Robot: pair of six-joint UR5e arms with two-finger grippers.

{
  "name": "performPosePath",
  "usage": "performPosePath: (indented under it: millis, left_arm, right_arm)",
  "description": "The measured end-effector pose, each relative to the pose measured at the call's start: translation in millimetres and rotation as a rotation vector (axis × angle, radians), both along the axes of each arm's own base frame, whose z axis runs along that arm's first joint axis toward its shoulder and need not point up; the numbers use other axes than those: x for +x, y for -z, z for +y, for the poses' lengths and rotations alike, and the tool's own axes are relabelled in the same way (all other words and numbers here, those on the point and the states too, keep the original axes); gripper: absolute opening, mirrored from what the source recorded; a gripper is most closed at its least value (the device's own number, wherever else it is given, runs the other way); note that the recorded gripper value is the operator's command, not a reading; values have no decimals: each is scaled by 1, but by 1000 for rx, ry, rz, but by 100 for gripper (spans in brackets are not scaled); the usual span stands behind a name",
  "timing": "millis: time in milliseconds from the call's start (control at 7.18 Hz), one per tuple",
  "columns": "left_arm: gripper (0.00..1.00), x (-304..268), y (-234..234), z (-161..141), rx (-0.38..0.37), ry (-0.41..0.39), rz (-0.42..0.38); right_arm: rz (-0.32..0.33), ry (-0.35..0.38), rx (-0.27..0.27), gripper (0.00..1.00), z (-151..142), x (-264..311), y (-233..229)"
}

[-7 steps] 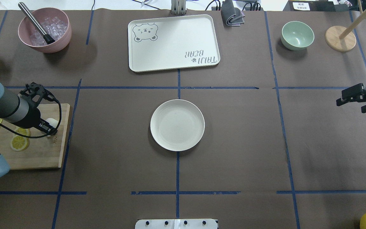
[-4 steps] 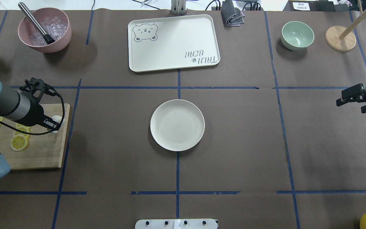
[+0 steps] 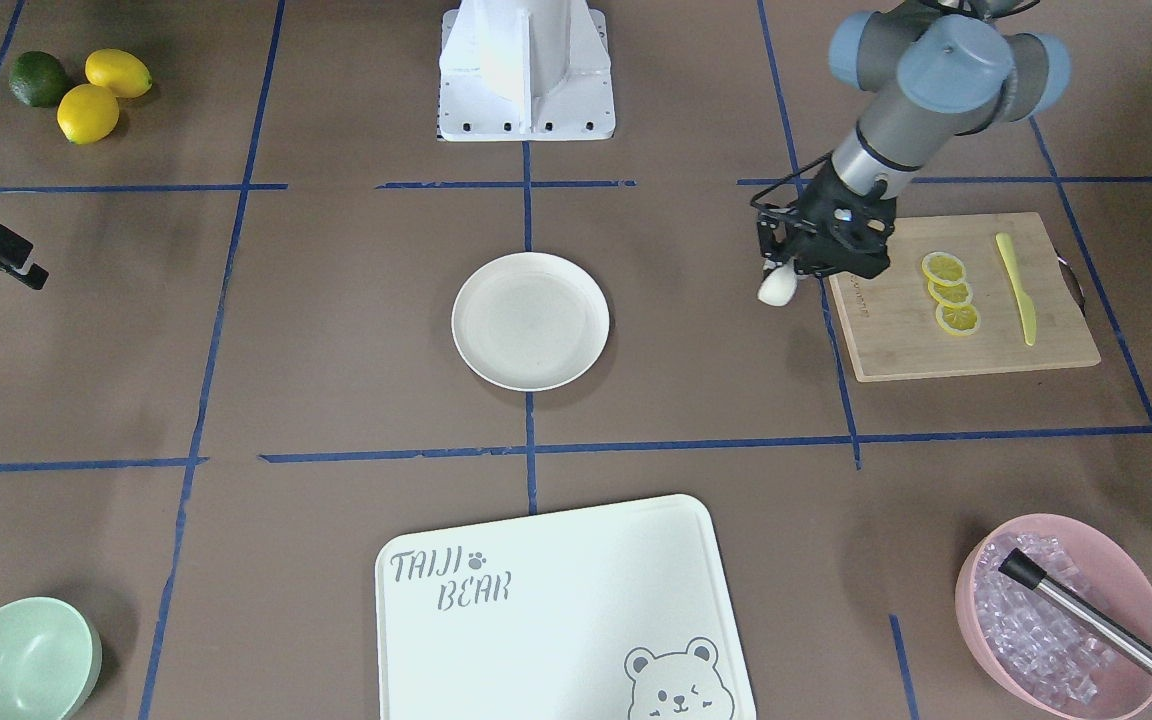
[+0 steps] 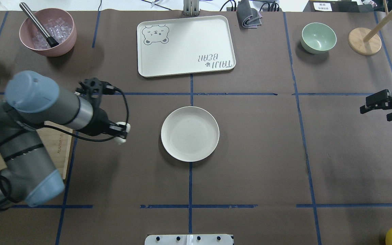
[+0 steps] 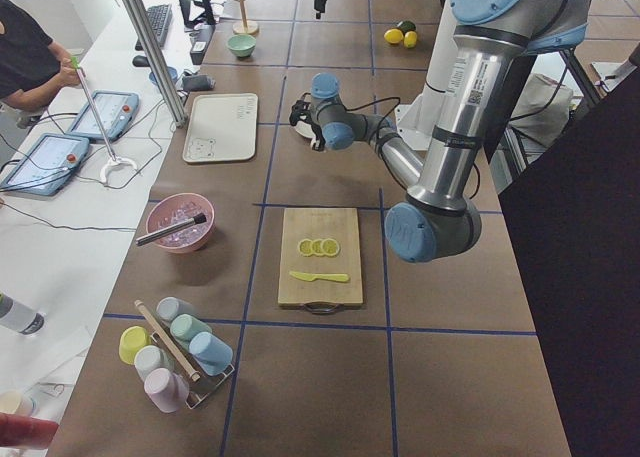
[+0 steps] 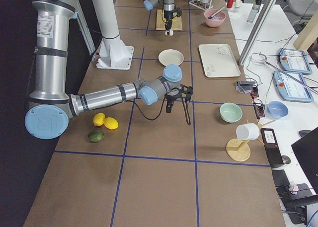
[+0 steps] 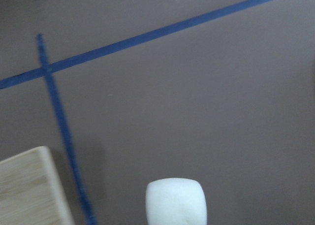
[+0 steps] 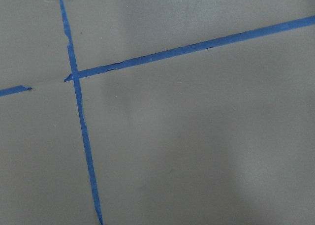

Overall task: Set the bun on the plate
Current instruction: 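Carry the bun with the left gripper over the white plate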

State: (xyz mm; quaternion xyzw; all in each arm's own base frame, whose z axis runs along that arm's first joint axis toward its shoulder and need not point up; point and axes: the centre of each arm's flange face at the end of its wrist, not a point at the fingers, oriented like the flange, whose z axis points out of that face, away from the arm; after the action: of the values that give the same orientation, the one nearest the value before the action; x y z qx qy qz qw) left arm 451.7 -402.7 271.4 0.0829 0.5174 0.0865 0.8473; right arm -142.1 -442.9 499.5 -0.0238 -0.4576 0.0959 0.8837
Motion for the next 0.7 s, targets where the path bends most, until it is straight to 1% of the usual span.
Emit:
performPosePath:
  millis: [139, 278, 418, 557, 696]
  left_arm:
    - [25, 41, 38, 15, -36, 22, 19]
    - [25, 78, 66, 26, -47, 49, 18]
    - [26, 114, 87, 28, -61, 86, 7]
    - [26, 141, 98, 24, -75, 112, -9]
    - [26, 153, 101, 20, -79, 131, -23]
  right_arm:
    - [1, 0, -1, 100, 0, 0, -1]
    - [3, -2, -2, 100, 0, 0, -2]
    - [5, -3, -2, 100, 0, 0, -2]
    - [7, -4, -2, 100, -1, 0, -3]
    - [9, -5, -4, 100, -1, 0, -4]
